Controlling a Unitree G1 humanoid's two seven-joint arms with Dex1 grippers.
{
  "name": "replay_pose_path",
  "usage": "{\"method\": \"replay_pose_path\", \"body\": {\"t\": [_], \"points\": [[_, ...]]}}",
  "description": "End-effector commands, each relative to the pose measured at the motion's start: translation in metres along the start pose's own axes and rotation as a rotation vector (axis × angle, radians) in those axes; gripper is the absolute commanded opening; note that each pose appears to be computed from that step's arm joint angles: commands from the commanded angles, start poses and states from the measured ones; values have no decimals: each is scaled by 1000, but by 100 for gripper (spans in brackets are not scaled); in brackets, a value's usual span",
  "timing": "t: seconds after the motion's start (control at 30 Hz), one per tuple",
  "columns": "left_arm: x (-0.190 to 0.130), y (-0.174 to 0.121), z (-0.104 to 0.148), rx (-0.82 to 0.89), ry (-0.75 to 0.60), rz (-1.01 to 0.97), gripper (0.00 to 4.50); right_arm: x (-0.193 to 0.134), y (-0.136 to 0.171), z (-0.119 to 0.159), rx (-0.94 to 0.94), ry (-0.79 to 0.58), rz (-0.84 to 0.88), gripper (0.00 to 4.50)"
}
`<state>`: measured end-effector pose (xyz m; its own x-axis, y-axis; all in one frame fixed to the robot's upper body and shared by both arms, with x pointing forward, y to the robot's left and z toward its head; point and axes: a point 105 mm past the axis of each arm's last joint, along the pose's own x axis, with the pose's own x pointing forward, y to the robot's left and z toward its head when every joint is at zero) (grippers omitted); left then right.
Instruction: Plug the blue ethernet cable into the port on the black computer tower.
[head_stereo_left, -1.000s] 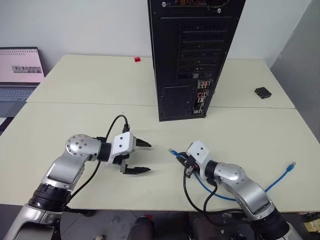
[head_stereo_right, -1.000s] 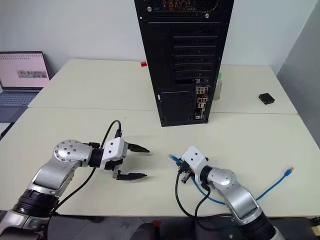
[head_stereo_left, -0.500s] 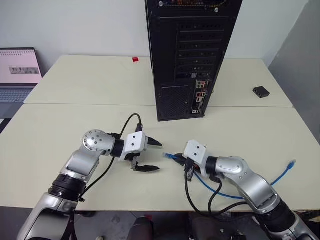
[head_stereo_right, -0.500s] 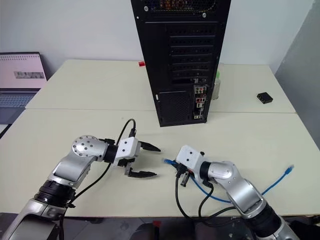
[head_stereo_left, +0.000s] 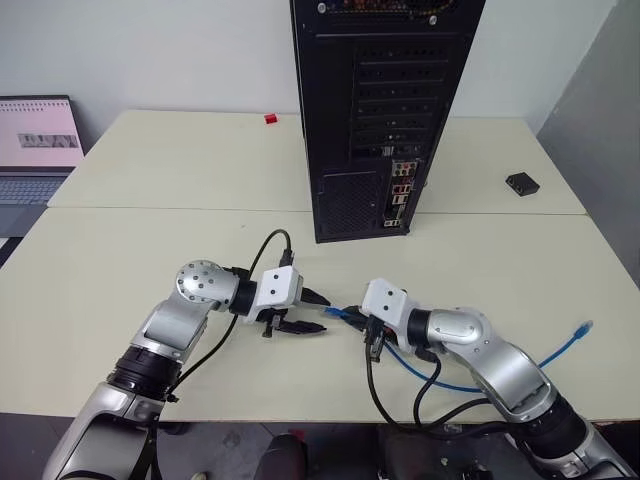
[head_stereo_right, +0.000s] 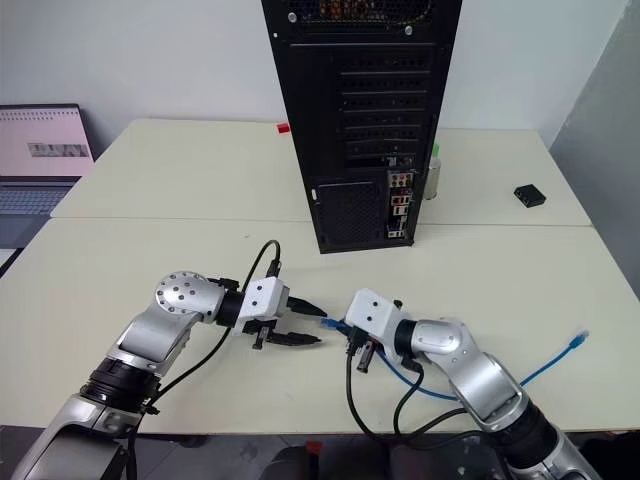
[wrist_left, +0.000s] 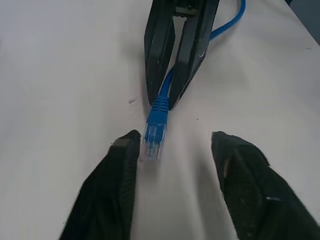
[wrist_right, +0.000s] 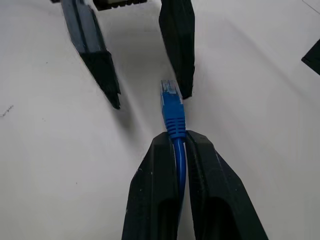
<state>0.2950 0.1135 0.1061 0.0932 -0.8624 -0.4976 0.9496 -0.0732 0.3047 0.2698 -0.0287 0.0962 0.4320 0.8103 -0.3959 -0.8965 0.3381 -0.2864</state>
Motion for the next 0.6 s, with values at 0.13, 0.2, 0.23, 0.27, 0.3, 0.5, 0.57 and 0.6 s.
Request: {"method": "replay_pose_path", "body": {"t": [0.13,0.2,0.23,0.27,0.3,0.5,0.57,0.6], "points": [[1,3,4,54,5,-4,51,-1,0,20,-80,-55,-1,2],[1,3,3,59,8,-5,25,-1,-1,21,-88,-58,-3,2],[1,3,3,60,9,-6,25,-1,-1,21,-90,-60,-3,2],[1,3,3,61,9,-6,25,-2,-1,22,-92,-61,-3,1],[2,2,2,61,8,-7,25,-2,-1,23,-95,-63,-3,1],[2,1,2,66,9,-11,25,-2,-4,23,-112,-56,-6,1],[1,1,0,73,14,-10,25,-3,-4,23,-114,-51,-4,1],[1,1,0,77,16,-8,25,-4,-4,23,-115,-52,3,1]]}}
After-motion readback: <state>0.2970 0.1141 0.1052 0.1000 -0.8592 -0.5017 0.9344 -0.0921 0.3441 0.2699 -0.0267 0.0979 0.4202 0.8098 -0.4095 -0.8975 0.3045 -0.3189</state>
